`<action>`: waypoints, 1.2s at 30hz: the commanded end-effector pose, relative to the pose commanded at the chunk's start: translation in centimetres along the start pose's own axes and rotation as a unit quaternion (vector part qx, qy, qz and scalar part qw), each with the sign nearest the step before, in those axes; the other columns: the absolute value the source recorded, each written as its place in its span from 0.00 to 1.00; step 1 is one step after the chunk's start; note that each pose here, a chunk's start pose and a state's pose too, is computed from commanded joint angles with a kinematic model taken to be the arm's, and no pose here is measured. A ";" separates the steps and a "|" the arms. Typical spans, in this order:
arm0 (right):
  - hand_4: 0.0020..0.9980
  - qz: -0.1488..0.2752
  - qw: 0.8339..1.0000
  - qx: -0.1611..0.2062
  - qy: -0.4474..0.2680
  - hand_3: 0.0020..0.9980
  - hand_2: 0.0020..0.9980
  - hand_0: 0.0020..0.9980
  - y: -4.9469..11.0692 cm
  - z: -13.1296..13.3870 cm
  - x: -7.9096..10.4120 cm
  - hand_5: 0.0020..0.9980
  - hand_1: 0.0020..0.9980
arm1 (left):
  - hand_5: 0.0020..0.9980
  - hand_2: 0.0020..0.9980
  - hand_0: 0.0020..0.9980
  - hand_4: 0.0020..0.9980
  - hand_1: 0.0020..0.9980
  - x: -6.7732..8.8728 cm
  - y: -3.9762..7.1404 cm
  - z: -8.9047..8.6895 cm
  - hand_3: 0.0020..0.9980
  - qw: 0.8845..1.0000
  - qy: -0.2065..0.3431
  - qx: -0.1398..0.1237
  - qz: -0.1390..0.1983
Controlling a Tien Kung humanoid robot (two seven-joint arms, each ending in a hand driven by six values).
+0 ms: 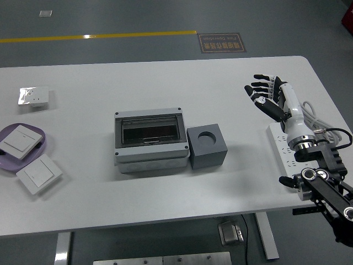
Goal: Pick up the cylinder from the cube,place it in the box,flap close box
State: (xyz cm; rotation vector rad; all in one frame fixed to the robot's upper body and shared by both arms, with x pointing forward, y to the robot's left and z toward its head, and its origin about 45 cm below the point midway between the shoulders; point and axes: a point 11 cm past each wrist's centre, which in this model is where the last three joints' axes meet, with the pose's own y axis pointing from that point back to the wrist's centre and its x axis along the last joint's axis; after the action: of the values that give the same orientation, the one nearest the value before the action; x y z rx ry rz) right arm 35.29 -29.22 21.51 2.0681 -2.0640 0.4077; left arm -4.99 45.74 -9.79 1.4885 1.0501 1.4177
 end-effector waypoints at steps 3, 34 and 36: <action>0.84 -0.022 1.000 -0.004 0.015 0.71 0.66 0.65 -0.1 0.0 -0.7 0.44 0.66 | 0.22 0.59 0.61 0.68 0.62 -0.1 0.0 0.0 0.61 1.000 0.000 0.002 0.000; 0.83 -0.049 0.998 0.013 -0.043 0.78 0.70 0.65 -0.2 -0.3 -2.3 0.42 0.68 | 0.22 0.59 0.61 0.68 0.62 0.2 0.0 -0.1 0.61 1.000 0.005 0.001 0.001; 0.83 -0.049 0.998 0.012 -0.043 0.78 0.70 0.65 -0.2 -0.2 -2.2 0.42 0.68 | 0.22 0.59 0.61 0.68 0.62 0.1 0.0 -0.2 0.61 1.000 0.005 0.003 0.000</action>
State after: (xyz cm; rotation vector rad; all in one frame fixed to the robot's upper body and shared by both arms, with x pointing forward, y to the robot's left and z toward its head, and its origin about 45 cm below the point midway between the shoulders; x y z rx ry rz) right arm 35.50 -27.04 21.02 2.2270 -2.0039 0.3349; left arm -5.22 45.87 -9.72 1.4879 1.0598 1.4244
